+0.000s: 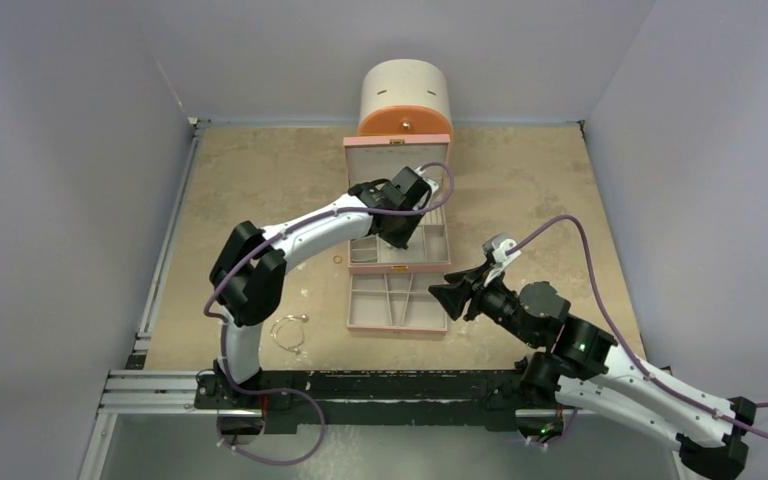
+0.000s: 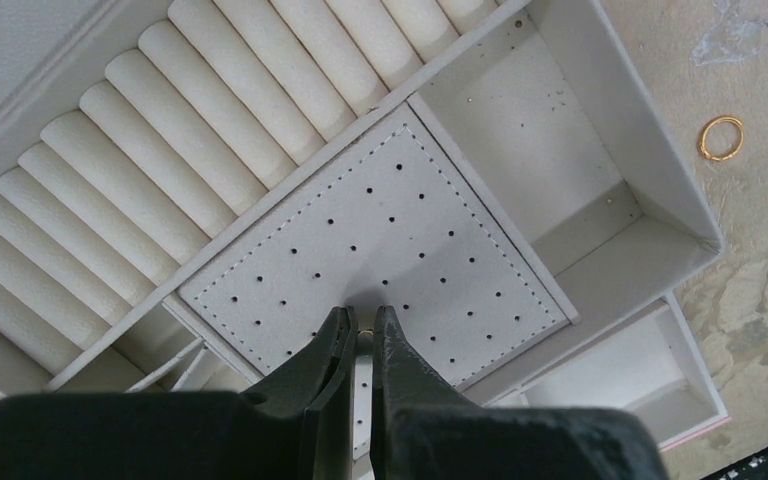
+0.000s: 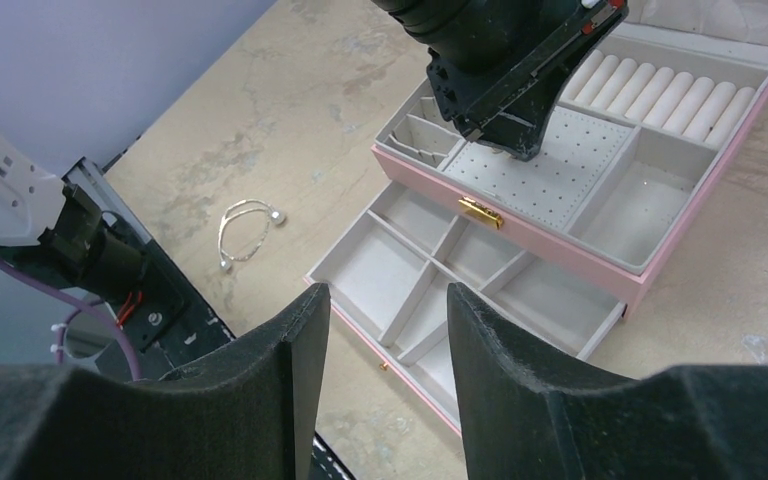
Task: Organize the mixed jewelry
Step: Place the jewelry in the jewelry box.
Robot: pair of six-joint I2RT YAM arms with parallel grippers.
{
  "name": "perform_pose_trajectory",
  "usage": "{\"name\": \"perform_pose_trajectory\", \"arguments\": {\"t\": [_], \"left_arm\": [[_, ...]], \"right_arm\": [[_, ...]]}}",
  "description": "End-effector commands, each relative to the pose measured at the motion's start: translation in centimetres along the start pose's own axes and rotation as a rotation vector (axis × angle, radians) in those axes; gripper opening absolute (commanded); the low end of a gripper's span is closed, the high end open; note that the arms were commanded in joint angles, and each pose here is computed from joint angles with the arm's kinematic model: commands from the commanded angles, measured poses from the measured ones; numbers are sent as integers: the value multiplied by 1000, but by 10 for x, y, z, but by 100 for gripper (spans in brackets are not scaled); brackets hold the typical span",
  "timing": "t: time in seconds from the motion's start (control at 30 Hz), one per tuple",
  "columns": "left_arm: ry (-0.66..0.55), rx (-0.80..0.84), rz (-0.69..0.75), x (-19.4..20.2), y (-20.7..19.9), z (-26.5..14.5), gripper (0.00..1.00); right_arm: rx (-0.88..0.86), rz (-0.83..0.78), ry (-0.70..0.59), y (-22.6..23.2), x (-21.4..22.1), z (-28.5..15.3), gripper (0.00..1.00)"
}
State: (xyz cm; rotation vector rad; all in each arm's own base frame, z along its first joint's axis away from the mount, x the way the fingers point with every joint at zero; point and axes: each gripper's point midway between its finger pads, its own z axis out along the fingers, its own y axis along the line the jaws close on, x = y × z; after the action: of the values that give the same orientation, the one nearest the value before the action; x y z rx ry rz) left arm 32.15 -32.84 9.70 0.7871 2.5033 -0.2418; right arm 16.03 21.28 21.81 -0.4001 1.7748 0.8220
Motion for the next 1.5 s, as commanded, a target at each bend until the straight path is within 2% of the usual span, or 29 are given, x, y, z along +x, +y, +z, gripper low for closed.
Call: {"name": "perform_pose_trajectory", "arguments": {"t": [0.0, 0.17, 0.5, 0.77, 1.1, 1.33, 1.47], "left_arm": [[-61, -63, -15, -9, 9, 8, 0], [-105, -80, -33, -15, 12, 6, 0], [-97, -89, -39, -9, 14, 12, 7], [-121, -73, -52, -10, 11, 11, 19], [-154, -64, -57, -15, 10, 5, 24], [-282, -72, -88, -45, 14, -39, 24], [-399, -76, -143, -66, 20, -90, 24]], "right_arm": [[-15, 21, -42, 4, -11, -2, 51], [-19, 23, -47, 4, -12, -4, 52], [-26, 38, -57, 5, -13, -8, 55], [-12, 44, -52, 2, -13, -12, 59], [-9, 51, -49, 1, -13, -14, 61], [69, 62, 3, -11, -5, -19, 60], [294, 84, 33, -52, 11, -25, 63]]}}
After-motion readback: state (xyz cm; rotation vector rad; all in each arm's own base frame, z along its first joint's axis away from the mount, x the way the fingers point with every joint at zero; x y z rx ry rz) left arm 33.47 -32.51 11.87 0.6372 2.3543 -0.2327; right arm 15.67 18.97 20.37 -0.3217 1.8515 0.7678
